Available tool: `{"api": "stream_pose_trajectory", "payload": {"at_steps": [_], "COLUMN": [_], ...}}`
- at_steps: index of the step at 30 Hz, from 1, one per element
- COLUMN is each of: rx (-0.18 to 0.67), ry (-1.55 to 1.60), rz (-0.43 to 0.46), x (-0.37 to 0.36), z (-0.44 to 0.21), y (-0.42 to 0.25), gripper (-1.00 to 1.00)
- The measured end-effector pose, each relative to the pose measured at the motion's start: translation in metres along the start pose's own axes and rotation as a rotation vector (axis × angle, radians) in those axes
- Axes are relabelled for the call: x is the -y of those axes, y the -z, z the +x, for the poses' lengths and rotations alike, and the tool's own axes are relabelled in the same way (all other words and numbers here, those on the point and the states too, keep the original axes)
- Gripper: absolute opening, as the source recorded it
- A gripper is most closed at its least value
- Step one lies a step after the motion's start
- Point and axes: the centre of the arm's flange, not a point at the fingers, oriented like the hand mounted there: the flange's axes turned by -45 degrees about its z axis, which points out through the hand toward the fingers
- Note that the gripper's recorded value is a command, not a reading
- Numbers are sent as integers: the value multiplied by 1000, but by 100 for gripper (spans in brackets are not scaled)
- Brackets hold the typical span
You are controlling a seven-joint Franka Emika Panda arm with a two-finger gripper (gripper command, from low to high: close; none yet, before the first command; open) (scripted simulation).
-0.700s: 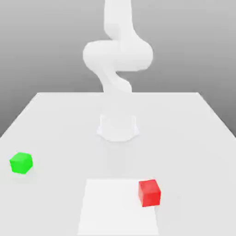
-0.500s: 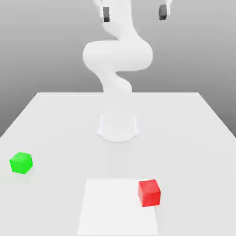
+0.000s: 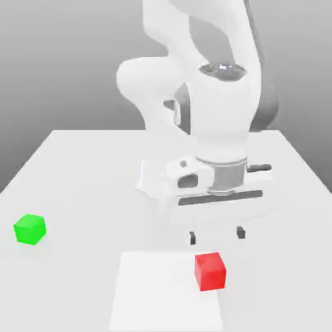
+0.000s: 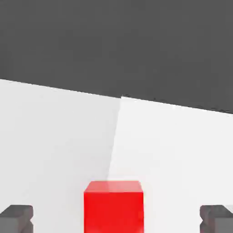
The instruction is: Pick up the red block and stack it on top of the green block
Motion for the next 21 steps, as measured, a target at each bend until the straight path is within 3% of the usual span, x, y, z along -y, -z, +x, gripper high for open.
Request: {"api": "stream_pose_trajectory", "payload": {"at_steps": [5,6,13,21], "rx": [11,12,11,12], "ry": [0,0,0,-78], "rz": [-1,-1,-2,-2], "x": [0,0,0,-29], "z": [-4,-5,-5,-4], "y": [-54,-60,-59,3], "gripper": [0,-100,-100,-100]}}
